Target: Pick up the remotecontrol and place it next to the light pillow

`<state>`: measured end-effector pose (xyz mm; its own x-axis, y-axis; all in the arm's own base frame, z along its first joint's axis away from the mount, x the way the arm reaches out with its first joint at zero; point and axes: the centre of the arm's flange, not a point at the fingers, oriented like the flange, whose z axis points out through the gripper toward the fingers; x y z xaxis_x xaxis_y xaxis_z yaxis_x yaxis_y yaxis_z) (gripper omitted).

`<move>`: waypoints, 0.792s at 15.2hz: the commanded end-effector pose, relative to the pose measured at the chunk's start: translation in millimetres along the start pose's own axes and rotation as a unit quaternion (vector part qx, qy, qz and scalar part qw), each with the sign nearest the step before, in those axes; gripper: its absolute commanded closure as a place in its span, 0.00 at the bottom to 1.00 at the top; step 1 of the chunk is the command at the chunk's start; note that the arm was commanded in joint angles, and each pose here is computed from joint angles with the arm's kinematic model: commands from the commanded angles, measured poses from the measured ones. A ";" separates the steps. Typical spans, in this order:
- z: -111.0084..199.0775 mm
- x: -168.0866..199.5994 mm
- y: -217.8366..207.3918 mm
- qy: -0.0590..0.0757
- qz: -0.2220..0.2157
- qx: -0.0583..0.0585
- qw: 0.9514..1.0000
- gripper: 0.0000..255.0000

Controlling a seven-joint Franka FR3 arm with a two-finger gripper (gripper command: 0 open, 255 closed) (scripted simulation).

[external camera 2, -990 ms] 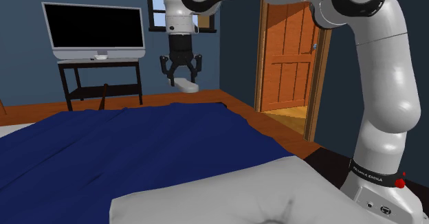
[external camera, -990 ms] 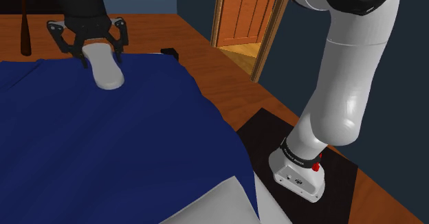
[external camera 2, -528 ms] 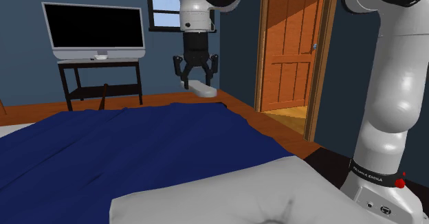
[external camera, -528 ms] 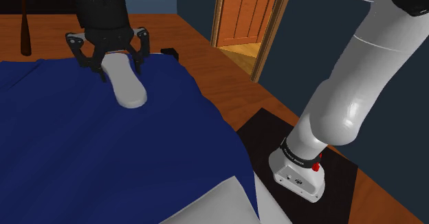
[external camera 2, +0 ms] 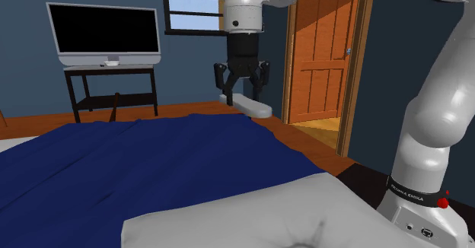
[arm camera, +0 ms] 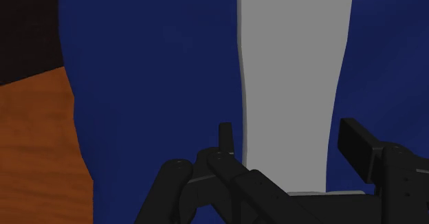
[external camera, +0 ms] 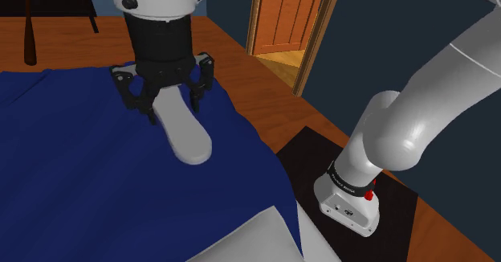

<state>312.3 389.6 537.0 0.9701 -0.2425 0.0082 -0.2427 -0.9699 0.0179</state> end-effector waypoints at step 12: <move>47.3 -55.8 18.2 0.000 0.001 0.000 1.000 1.00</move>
<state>254.6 384.6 494.7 0.9698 -0.2438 0.0077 -0.2439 -0.9696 0.0180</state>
